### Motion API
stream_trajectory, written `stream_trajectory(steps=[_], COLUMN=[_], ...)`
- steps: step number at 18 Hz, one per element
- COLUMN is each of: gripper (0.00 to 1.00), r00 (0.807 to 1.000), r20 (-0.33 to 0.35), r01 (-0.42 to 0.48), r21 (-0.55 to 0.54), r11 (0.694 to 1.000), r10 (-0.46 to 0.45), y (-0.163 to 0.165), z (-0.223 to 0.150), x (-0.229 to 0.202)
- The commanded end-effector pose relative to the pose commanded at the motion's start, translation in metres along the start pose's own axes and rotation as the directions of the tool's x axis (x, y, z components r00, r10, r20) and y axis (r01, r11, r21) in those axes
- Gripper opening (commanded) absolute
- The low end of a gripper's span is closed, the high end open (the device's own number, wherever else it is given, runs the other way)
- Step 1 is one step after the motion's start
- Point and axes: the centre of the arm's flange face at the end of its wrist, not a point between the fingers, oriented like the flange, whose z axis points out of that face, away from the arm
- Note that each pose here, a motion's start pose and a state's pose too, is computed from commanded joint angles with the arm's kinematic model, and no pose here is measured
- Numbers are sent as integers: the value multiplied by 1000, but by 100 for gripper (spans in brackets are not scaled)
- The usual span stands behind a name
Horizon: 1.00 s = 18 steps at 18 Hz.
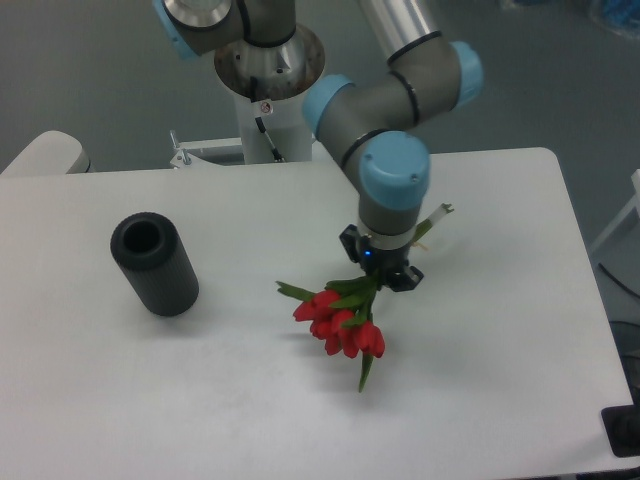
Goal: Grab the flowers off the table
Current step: 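Lift the red tulip bunch off the table and carry it away from the vase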
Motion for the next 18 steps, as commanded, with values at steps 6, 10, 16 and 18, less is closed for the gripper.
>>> stream_trajectory(steps=[6, 10, 16, 18], gripper=[0, 0, 0, 0], r00=[999, 999, 998, 998], r20=[32, 41, 48, 45], r01=[-32, -35, -50, -52], r21=[11, 13, 16, 16], r11=[999, 999, 999, 999], r10=[32, 34, 49, 51], y=[-10, -16, -18, -20], z=[-12, -11, -10, -8], x=[-30, -43, -48, -48])
